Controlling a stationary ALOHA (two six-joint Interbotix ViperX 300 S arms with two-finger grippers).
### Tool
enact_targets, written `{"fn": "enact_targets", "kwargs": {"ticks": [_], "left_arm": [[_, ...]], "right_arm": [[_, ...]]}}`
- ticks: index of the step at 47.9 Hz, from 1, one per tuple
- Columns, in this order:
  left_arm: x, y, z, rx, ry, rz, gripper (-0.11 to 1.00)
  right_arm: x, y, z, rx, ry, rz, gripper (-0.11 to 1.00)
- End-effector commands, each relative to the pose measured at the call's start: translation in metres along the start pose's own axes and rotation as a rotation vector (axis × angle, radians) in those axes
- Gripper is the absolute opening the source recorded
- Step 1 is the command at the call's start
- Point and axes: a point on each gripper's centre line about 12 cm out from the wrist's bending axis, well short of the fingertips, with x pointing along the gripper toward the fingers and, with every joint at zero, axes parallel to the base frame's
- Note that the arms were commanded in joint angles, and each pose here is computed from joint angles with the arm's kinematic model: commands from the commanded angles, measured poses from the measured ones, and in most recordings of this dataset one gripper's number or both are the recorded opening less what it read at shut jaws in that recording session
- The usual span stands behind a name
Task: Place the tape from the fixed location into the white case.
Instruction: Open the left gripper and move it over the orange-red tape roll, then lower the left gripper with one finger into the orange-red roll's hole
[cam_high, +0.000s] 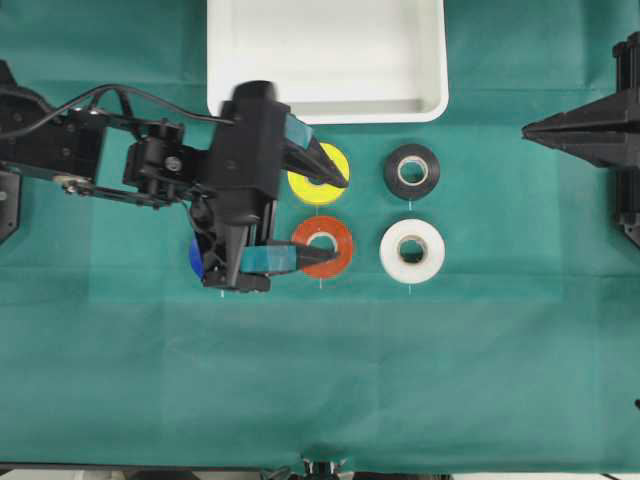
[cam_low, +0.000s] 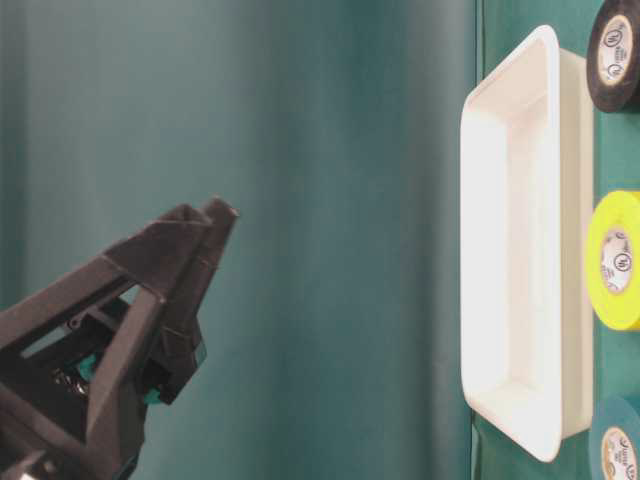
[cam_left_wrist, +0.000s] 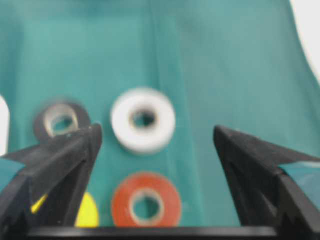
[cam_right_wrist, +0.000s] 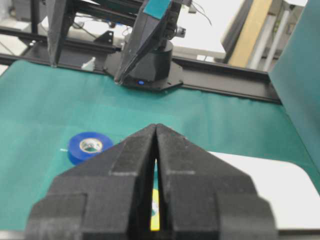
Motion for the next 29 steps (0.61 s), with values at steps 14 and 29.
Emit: {"fn": "enact_targets", "kwargs": {"ticks": [14,29], "left_arm": [[-0.006,-0.007,0.024,-0.028,0.250,0.006,0.99],[-0.002,-0.008,0.032,-0.023,0.365,0.014,0.99]], "right_arm": [[0.003,0.000,0.011,0.003,-0.020,0.000,0.00],[0.003,0.000,0.011,0.003,-0.017,-0.002,0.00]]}}
